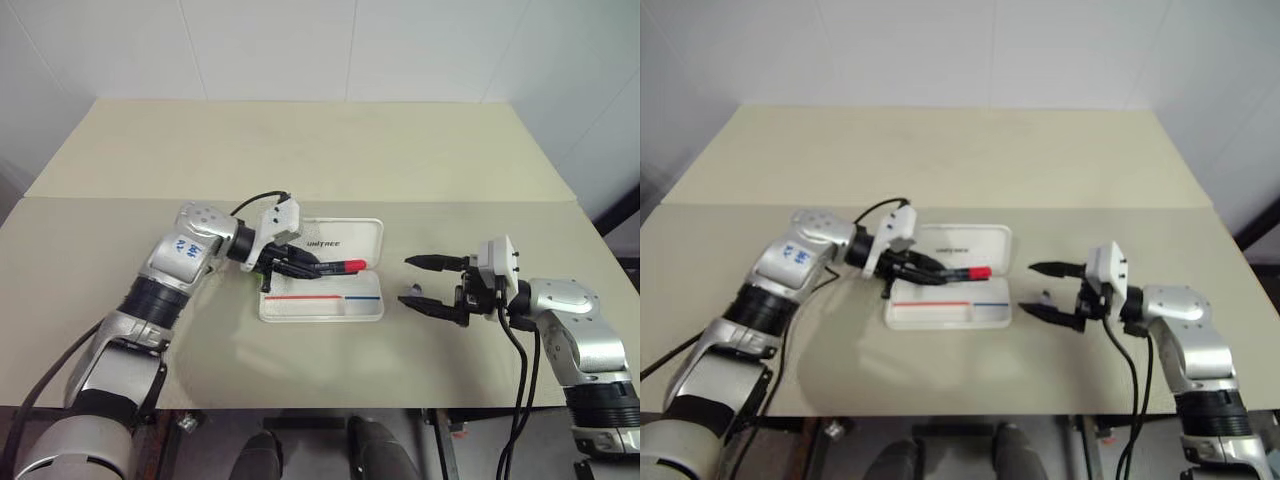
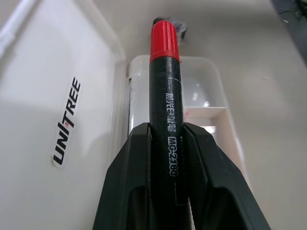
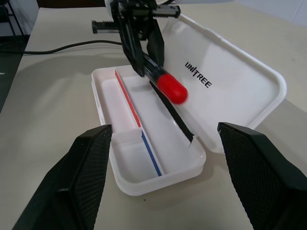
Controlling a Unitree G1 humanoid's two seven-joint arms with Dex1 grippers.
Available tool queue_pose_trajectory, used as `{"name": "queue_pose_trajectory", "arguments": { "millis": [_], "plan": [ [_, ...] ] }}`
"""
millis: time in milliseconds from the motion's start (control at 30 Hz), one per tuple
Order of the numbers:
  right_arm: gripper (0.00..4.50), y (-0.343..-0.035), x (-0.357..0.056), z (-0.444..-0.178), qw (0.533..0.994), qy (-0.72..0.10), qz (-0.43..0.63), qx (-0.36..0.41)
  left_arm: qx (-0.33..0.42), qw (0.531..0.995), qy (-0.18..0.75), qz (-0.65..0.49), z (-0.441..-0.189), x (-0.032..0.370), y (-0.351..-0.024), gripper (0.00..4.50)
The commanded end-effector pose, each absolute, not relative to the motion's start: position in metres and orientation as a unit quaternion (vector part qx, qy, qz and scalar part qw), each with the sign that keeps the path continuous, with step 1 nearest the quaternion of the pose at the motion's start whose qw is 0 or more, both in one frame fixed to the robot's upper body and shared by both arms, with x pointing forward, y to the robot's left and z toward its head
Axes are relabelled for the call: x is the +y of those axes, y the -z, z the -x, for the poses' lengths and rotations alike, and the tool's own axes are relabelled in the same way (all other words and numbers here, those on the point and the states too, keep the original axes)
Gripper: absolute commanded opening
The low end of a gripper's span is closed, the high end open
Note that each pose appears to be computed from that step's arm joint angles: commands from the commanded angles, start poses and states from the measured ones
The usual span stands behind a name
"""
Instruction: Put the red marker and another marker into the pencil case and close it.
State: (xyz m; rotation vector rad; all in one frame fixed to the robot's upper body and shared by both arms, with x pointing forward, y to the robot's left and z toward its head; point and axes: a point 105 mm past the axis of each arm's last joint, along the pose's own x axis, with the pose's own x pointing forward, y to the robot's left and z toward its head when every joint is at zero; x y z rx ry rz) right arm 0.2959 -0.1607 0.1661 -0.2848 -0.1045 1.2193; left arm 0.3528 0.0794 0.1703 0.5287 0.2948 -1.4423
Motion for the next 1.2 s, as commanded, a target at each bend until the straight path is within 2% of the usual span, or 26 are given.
{"name": "queue_pose_trajectory", "arguments": {
  "millis": [33,100,467,500,600,867,1000,1100,1200],
  "plan": [
    [4.5,-0.178,-0.163,-0.294,0.811,-0.564,0.141,-0.068,0.108,0.711,0.646,-0.254,-0.359,0.07,-0.183,0.6],
    [4.5,-0.177,-0.163,-0.294,0.811,-0.563,0.142,-0.068,0.112,0.712,0.645,-0.255,-0.36,0.067,-0.179,0.6],
    [4.5,-0.179,-0.162,-0.297,0.812,-0.562,0.143,-0.07,0.111,0.711,0.649,-0.248,-0.358,0.062,-0.18,4.28],
    [4.5,-0.179,-0.162,-0.297,0.812,-0.562,0.143,-0.07,0.109,0.71,0.65,-0.247,-0.356,0.062,-0.181,4.48],
    [4.5,-0.18,-0.162,-0.298,0.811,-0.562,0.144,-0.071,0.09,0.711,0.65,-0.254,-0.352,0.06,-0.19,4.48],
    [4.5,-0.18,-0.164,-0.298,0.811,-0.563,0.145,-0.069,0.004,0.764,0.601,-0.232,-0.334,0.06,-0.234,4.48],
    [4.5,-0.18,-0.164,-0.301,0.807,-0.569,0.146,-0.063,-0.005,0.8,0.56,-0.215,-0.322,0.077,-0.244,4.48],
    [4.5,-0.182,-0.164,-0.305,0.805,-0.572,0.146,-0.064,-0.011,0.806,0.555,-0.207,-0.31,0.09,-0.248,4.48],
    [4.5,-0.182,-0.161,-0.308,0.8,-0.578,0.147,-0.064,0.003,0.803,0.553,-0.223,-0.294,0.121,-0.247,4.48]
  ]
}}
